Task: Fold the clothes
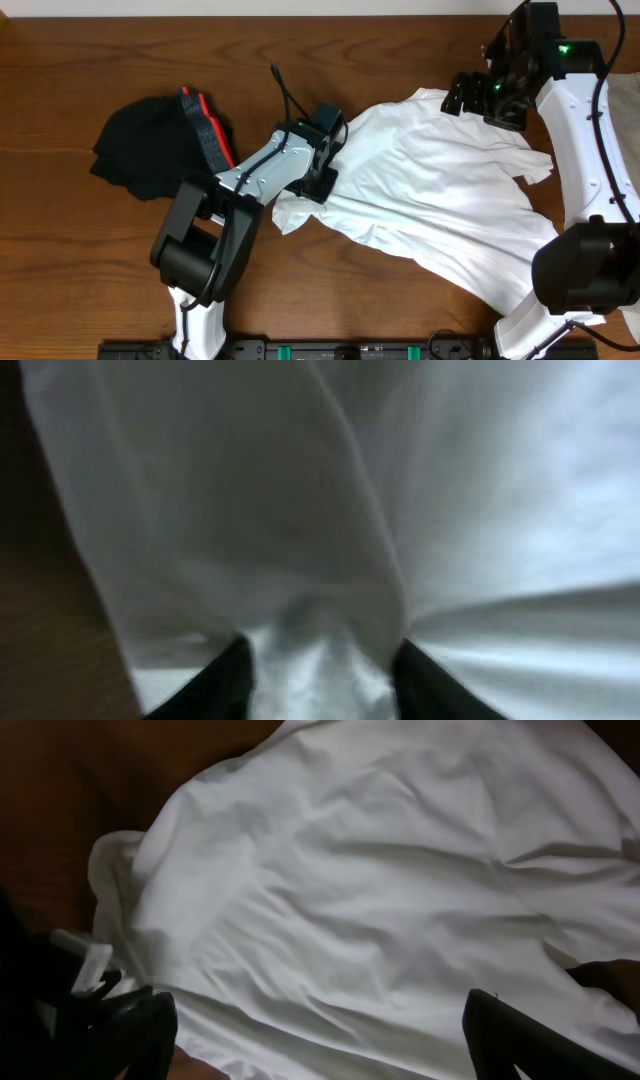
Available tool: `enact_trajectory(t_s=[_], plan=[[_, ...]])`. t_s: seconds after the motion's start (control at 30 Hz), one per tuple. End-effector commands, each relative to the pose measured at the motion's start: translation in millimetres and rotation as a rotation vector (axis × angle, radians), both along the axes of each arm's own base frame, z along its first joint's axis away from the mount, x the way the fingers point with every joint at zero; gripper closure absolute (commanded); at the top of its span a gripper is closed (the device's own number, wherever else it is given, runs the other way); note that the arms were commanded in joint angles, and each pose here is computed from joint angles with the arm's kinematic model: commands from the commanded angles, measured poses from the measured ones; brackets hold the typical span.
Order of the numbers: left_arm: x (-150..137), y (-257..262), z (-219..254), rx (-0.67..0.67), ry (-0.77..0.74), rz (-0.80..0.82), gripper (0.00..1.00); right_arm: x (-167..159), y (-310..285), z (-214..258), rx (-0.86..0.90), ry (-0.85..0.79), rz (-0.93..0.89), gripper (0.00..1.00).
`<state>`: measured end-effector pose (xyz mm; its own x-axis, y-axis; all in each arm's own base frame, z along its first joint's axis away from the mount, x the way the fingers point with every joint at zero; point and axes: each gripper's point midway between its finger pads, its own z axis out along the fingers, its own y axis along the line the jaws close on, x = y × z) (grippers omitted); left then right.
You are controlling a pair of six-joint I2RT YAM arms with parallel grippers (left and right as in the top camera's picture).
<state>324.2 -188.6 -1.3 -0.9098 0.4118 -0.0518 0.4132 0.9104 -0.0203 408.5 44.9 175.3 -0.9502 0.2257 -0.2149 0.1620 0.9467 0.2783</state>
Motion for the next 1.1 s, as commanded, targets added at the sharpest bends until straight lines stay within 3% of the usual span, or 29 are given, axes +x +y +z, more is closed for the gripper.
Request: enact_trajectory(t_s=[0.0,0.03,0.1,0.23,0.37,0.47,0.53,0.67,0.8,0.87,0.9,1.07], plan=[[11,12,3,0.080,-0.054,-0.001,0.70,0,0,4,-0.001,-0.013,0.020,0.11],[12,17,4,0.106,-0.060,0.001,0.82,0,0,4,-0.001,-0.012,0.020,0.12],[13,27,7,0.160,-0.075,0.017,0.94,-1,0,4,-0.001,-0.011,0.021,0.12],[23,60,25,0.281,-0.150,0.161,0.94,-1,-4,3,-0.025,-0.007,0.018,0.12],[30,81,47,0.273,-0.189,0.263,0.94,-1,-13,-3,-0.077,0.002,0.003,0.12],[30,93,58,0.272,-0.194,0.294,0.94,-3,-18,-14,-0.104,0.023,-0.004,0.27],[28,101,61,0.282,-0.184,0.311,0.94,-5,-18,-28,-0.104,0.045,-0.003,0.28],[21,113,62,0.299,-0.153,0.356,0.94,-21,-13,-67,-0.076,0.130,-0.006,0.46],[20,114,62,0.303,-0.147,0.355,0.83,-37,16,-101,0.037,0.160,0.076,0.60],[21,114,62,0.302,-0.149,0.356,0.63,-44,29,-115,0.086,0.166,0.099,0.74],[21,114,62,0.301,-0.150,0.356,0.59,-48,34,-123,0.097,0.173,0.107,0.76],[21,114,62,0.301,-0.151,0.356,0.45,-72,41,-167,0.076,0.215,0.047,0.92]])
